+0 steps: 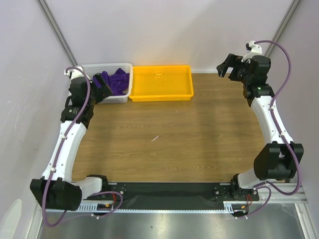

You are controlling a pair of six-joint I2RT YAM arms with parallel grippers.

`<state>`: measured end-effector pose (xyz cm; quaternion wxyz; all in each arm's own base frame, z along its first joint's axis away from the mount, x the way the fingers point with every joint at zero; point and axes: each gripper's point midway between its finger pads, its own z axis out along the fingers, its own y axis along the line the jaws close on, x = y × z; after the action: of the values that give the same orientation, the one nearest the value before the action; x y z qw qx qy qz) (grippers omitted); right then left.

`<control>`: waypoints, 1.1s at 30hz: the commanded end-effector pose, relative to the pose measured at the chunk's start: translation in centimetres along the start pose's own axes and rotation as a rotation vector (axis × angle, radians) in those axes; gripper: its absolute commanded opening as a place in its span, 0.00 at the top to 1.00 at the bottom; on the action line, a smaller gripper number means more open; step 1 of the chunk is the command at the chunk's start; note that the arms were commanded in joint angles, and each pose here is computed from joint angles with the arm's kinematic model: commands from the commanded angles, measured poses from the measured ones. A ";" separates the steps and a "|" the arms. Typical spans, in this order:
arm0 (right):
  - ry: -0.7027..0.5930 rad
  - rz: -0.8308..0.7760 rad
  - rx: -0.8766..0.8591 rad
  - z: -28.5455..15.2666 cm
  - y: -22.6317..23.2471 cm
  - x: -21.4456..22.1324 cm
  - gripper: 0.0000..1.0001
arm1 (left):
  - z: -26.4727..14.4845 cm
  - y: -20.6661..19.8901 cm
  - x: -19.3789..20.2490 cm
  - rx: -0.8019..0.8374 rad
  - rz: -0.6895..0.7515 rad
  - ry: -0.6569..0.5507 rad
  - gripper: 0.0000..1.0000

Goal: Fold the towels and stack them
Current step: Grab crumpled towel

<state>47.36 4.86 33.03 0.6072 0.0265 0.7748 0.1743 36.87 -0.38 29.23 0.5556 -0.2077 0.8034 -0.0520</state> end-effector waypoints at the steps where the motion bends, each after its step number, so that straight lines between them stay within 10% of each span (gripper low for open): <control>1: -0.080 -0.013 0.011 0.3 0.2 -2.6 0.00 | 1.3 -0.5 -1.5 -0.008 0.033 -0.011 0.00; 33: -0.095 0.151 0.184 1.1 -3.1 0.1 0.01 | 26.1 7.6 -0.4 -0.278 -0.012 0.113 0.11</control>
<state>48.74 2.58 30.03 0.5995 0.1416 0.7727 0.1532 56.15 9.26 13.42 0.4089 -0.2962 0.8625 0.0327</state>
